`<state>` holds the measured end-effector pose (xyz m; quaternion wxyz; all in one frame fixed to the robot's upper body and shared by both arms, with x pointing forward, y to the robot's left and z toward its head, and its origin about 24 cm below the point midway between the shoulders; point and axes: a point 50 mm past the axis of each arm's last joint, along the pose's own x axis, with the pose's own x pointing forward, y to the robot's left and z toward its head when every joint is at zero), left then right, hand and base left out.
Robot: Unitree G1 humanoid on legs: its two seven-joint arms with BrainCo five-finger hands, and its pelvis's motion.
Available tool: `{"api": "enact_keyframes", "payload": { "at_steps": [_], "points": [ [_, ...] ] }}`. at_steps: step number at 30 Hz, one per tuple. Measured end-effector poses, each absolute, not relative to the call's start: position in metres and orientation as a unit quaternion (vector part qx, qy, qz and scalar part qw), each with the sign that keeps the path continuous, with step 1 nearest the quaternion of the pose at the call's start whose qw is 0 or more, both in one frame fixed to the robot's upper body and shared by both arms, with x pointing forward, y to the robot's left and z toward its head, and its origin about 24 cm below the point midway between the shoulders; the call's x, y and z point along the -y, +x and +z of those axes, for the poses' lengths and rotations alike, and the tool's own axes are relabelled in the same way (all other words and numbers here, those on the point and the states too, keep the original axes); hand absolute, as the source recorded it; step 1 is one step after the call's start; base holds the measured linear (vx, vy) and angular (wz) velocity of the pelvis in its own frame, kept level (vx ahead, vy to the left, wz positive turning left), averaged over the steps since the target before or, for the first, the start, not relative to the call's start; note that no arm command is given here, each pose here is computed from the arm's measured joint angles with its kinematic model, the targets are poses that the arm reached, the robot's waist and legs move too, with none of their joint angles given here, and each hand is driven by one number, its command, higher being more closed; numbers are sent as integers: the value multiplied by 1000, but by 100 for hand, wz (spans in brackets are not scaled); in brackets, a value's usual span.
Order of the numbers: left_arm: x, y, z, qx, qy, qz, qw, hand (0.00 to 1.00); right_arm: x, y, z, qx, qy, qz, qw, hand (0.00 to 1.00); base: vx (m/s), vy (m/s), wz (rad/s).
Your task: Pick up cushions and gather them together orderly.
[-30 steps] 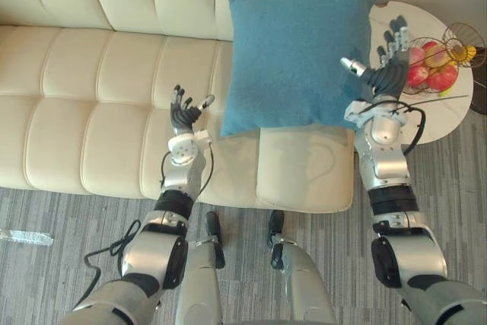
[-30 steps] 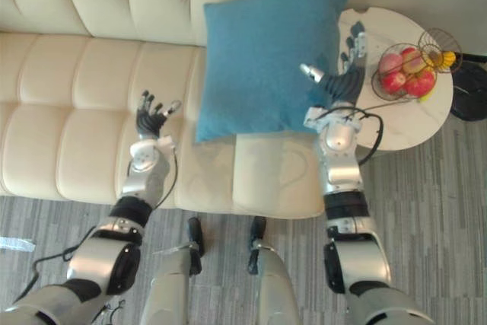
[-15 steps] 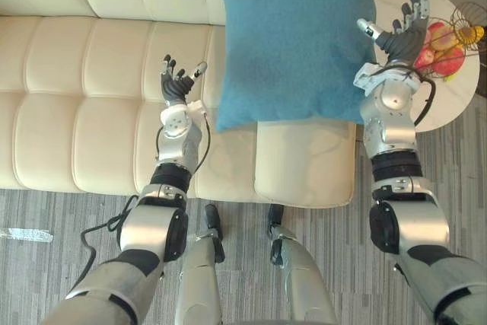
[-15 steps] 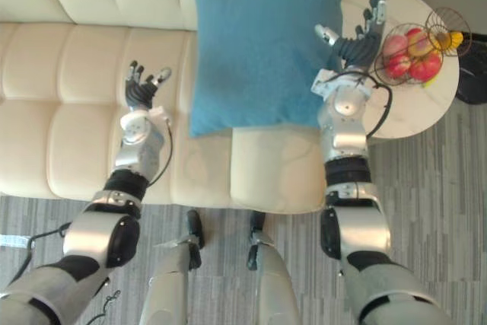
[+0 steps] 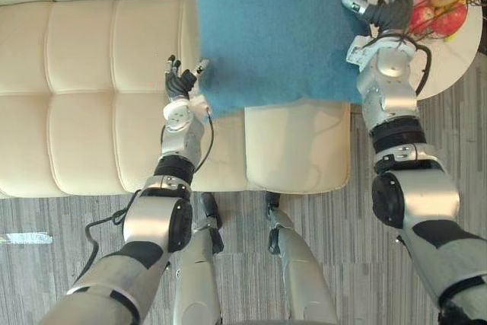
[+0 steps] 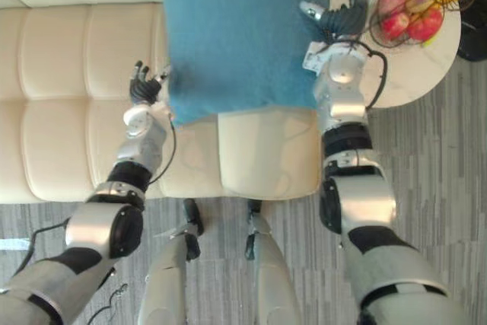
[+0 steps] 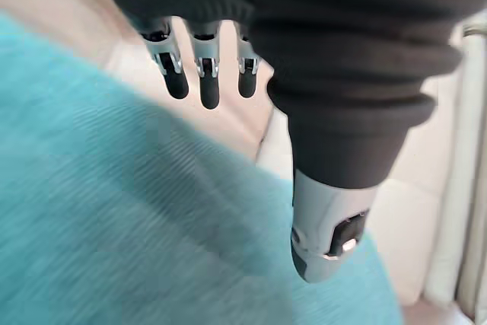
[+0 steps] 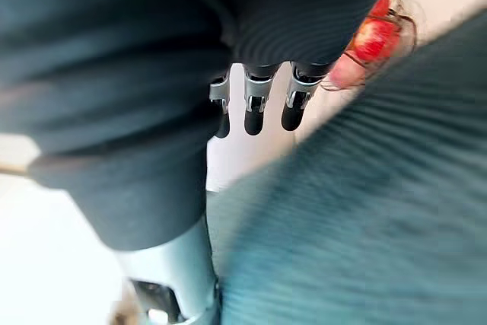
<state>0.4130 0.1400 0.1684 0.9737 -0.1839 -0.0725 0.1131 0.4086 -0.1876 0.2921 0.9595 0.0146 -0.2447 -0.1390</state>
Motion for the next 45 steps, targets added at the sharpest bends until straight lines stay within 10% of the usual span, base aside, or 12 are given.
{"api": "enact_keyframes", "payload": {
  "at_steps": [10, 11, 12, 32, 45],
  "points": [
    [-133, 413, 169, 74, -175, 108, 976, 0, 149, 409, 293, 264, 60, -74, 960, 0, 8, -44, -6],
    [-131, 413, 170, 75, -171, 107, 977, 0, 148, 409, 293, 265, 60, -73, 960, 100, -10, -56, 2],
    [-129, 412, 171, 77, -167, 105, 977, 100, 147, 409, 294, 268, 60, -72, 959, 100, -7, -37, 2],
    [-81, 361, 242, 268, -265, 10, 926, 100, 174, 377, 171, 159, 123, -114, 973, 100, 34, -40, 11],
    [-96, 262, 146, 238, -311, 31, 920, 100, 150, 262, 120, 206, 191, -106, 954, 100, 45, 3, 12]
  ]
}}
